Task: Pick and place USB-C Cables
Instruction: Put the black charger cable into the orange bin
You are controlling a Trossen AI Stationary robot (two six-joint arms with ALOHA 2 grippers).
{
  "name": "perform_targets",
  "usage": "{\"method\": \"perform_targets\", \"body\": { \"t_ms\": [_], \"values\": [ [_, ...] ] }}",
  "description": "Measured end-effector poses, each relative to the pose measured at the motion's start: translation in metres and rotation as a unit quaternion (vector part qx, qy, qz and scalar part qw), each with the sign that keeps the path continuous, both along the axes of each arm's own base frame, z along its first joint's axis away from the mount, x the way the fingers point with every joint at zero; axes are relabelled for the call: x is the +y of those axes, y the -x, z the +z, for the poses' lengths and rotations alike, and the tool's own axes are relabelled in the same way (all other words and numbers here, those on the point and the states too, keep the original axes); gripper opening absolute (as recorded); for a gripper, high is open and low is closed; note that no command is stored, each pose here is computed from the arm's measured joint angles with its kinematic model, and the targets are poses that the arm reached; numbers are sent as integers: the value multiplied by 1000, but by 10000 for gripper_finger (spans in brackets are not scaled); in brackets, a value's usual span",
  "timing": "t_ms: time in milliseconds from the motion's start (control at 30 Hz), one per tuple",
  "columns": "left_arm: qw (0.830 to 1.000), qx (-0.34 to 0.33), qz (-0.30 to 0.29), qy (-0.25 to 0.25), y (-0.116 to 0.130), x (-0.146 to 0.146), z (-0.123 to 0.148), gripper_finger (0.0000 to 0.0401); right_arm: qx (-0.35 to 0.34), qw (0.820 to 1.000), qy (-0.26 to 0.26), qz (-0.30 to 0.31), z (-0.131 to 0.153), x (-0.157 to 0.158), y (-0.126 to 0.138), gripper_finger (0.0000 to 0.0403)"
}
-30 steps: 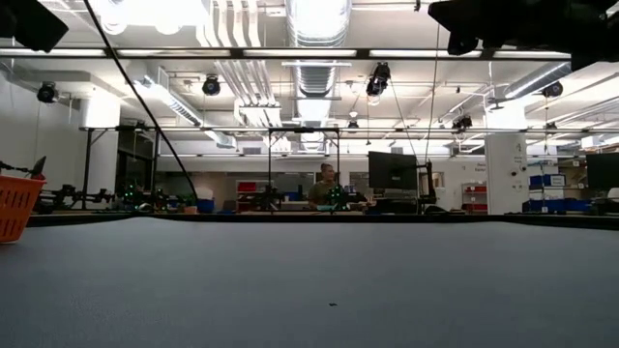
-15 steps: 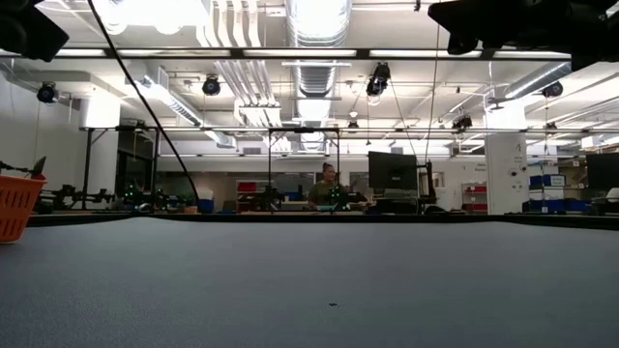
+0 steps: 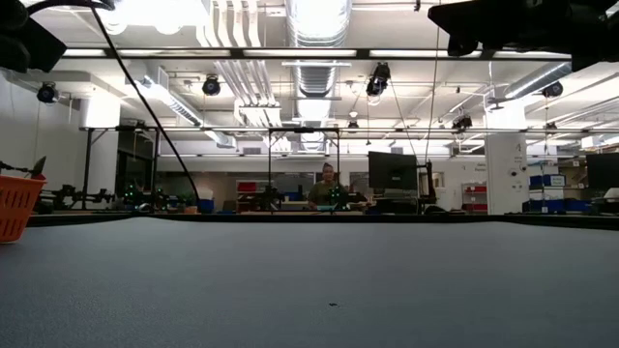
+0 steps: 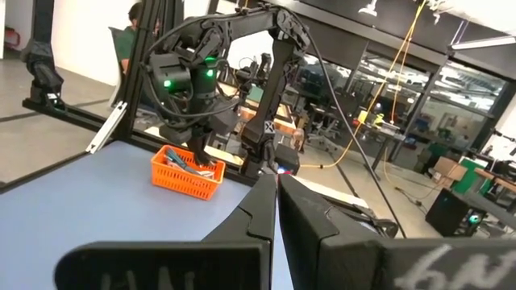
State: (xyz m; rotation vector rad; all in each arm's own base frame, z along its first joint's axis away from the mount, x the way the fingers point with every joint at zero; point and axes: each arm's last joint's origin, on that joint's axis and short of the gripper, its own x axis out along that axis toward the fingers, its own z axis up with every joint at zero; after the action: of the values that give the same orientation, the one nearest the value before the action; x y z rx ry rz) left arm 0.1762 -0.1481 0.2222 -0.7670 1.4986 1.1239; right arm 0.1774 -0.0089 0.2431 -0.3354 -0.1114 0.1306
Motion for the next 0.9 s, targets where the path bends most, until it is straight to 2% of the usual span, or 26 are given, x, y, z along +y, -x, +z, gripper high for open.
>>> {"method": "perform_targets", "body": {
  "t_ms": [500, 900],
  "values": [
    [1000, 0, 0, -2, 0, 0, -1, 19, 6, 1000, -1, 0, -1, 0, 0, 9],
    [1000, -1, -1, -1, 0, 0, -1, 117, 6, 1000, -5, 1, -1, 0, 0, 9]
  ]
}}
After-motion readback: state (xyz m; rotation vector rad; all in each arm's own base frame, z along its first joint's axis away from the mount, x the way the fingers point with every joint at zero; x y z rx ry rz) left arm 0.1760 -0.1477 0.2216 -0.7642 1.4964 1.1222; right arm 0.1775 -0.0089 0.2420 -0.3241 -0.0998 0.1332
